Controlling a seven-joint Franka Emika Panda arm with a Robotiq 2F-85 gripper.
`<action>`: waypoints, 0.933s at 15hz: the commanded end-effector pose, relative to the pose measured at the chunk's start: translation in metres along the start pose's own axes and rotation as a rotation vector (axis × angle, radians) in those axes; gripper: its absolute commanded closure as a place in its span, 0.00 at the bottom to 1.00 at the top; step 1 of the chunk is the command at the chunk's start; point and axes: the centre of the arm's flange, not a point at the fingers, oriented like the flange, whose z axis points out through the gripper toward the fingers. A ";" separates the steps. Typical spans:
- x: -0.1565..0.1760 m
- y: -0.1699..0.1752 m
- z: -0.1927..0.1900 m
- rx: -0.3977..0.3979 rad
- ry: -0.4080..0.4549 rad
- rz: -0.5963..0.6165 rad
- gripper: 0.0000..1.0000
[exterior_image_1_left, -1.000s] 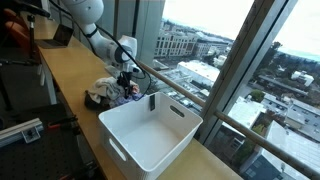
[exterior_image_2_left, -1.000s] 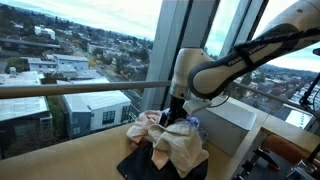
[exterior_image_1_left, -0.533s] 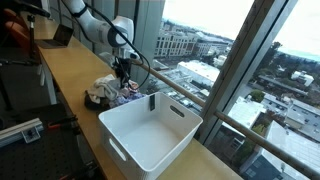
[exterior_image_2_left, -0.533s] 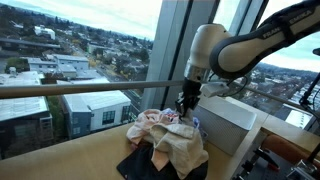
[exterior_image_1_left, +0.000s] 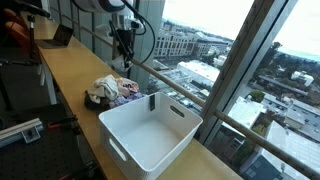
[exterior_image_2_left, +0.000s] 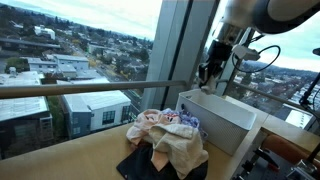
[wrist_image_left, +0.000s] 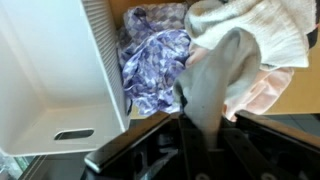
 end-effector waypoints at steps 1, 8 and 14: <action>0.014 0.061 -0.047 -0.057 0.072 0.049 0.99; 0.044 0.202 -0.043 -0.123 0.114 0.208 0.99; 0.029 0.238 -0.042 -0.141 0.083 0.260 0.40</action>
